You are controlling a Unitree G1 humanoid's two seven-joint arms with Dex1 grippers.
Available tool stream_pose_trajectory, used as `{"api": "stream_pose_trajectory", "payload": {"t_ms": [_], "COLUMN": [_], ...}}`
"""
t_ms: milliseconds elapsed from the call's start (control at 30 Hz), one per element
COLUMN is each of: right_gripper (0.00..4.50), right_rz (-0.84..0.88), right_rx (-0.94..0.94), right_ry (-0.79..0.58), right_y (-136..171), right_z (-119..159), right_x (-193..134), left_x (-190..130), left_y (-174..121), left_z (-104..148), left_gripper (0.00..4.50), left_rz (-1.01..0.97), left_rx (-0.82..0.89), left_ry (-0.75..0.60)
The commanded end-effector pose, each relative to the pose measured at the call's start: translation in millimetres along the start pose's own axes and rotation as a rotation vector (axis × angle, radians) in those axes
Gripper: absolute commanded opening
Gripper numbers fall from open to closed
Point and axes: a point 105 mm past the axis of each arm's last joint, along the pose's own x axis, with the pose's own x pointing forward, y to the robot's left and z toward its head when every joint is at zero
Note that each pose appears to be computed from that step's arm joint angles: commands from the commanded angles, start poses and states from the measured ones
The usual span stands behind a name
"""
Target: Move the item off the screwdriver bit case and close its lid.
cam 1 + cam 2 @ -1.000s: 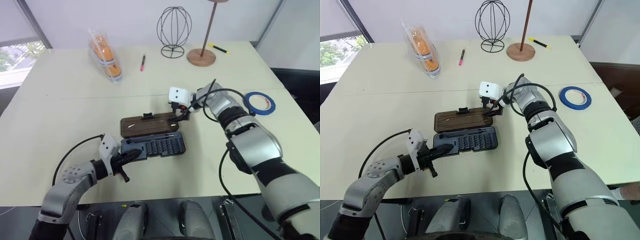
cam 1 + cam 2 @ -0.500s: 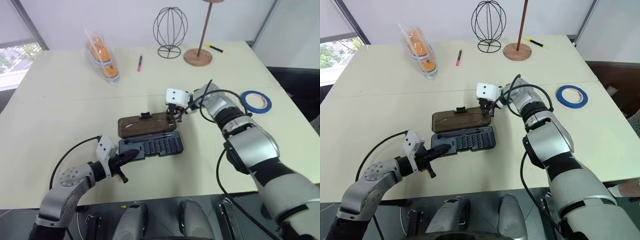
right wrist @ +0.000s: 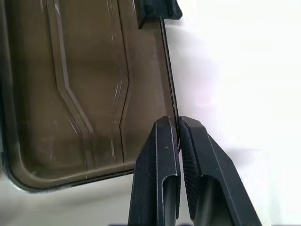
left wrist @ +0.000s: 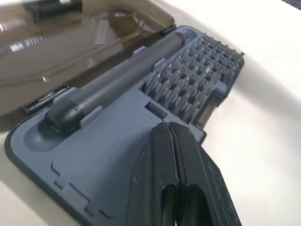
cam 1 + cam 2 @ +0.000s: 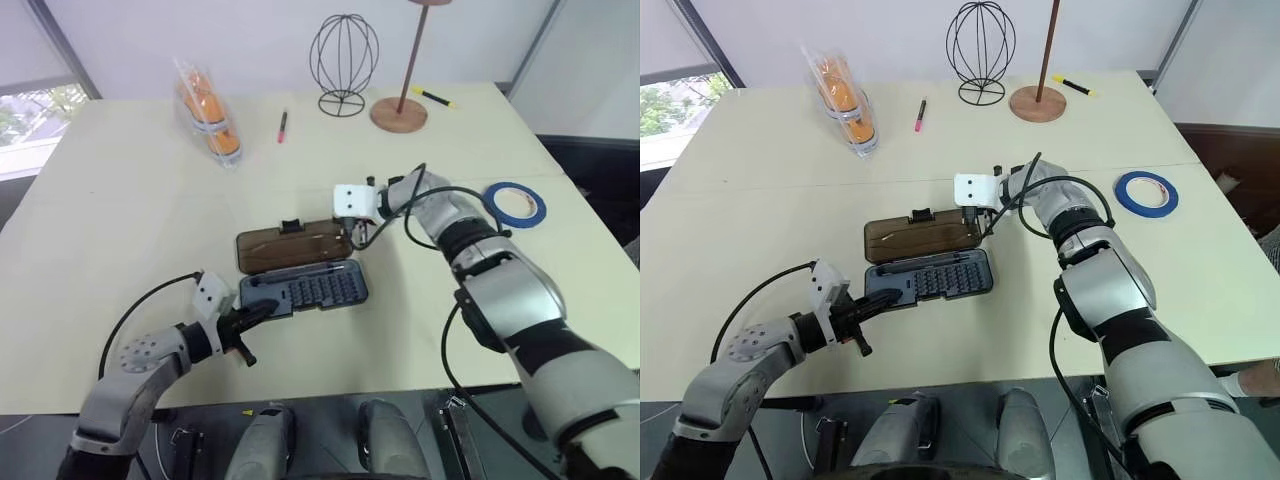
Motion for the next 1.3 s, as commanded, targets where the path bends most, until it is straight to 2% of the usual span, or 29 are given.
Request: {"api": "stream_pose_trajectory", "payload": {"t_ms": [33,367,600,767,933,1033,1267,1300], "right_gripper": [0.09,0.09,0.09,0.09,0.09,0.95,4.41,4.41], "right_rz": [-0.117,-0.192,-0.239,-0.201,-0.098,-0.012,0.08,0.079], "right_rx": [-0.035,-0.058,-0.052,0.032,0.078,0.139,0.156,0.158], "right_ry": [-0.044,-0.07,-0.094,-0.116,-0.157,-0.16,-0.149,-0.143], "right_y": [-22.9,-23.4,-13.3,-3.0,-23.9,-26.6,-19.6,-18.6], "right_z": [5.4,9.4,26.8,30.0,51.0,54.6,63.7,62.5], "right_x": [-19.5,-54.5,-76.9,-65.0,-37.1,-20.1,6.9,9.2], "left_x": [3.3,18.9,21.1,21.3,19.0,15.7,-2.1,-4.0], "left_y": [3.0,10.5,14.8,16.9,15.1,14.5,13.9,12.6], "left_z": [-7.3,-0.7,0.8,2.8,0.8,2.1,-5.0,-6.0], "left_gripper": [0.0,0.0,0.0,0.0,0.0,0.0,0.0,0.0], "left_rz": [-0.006,-0.065,-0.082,-0.087,-0.097,-0.08,0.007,0.016], "left_rx": [-0.003,0.026,0.038,0.039,0.038,0.035,0.013,0.009], "left_ry": [0.035,0.035,0.042,0.042,0.054,0.046,0.039,0.037]}}
